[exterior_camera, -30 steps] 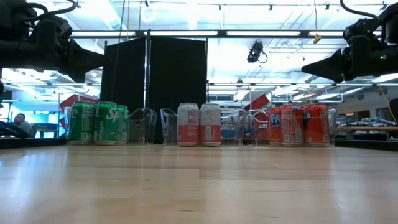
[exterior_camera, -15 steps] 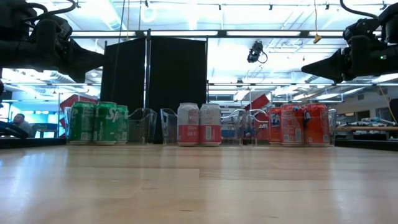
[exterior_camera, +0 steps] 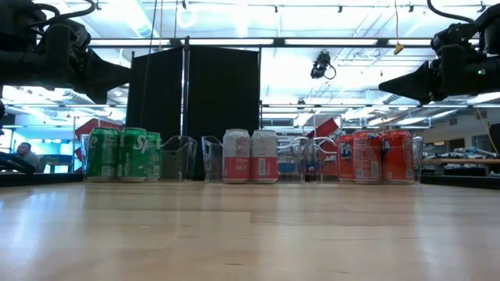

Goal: Sort soda cans
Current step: Return to Home Position

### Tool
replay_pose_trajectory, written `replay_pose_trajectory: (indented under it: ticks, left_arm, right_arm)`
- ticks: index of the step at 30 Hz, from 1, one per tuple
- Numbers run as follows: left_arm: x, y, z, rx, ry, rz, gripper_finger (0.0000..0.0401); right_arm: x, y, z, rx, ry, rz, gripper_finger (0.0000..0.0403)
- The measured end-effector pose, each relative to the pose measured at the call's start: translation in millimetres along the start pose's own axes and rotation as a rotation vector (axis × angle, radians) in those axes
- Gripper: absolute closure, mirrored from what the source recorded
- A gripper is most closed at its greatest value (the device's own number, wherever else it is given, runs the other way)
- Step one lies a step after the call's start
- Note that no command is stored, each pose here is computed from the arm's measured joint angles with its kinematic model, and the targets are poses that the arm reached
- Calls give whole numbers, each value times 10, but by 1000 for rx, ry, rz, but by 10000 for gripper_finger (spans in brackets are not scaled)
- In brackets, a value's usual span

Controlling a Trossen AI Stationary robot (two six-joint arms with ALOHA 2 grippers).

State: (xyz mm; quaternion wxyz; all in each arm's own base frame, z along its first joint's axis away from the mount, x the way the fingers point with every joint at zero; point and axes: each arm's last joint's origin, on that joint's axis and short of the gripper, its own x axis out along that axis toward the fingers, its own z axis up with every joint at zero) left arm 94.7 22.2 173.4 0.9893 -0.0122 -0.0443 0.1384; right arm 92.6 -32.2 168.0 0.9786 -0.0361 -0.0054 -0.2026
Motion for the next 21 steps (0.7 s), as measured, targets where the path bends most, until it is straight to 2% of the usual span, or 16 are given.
replay_pose_trajectory:
  ticks: [21]
  left_arm:
    - [0, 0, 0, 0, 0, 1, 391]
  right_arm:
    - [0, 0, 0, 0, 0, 0, 393]
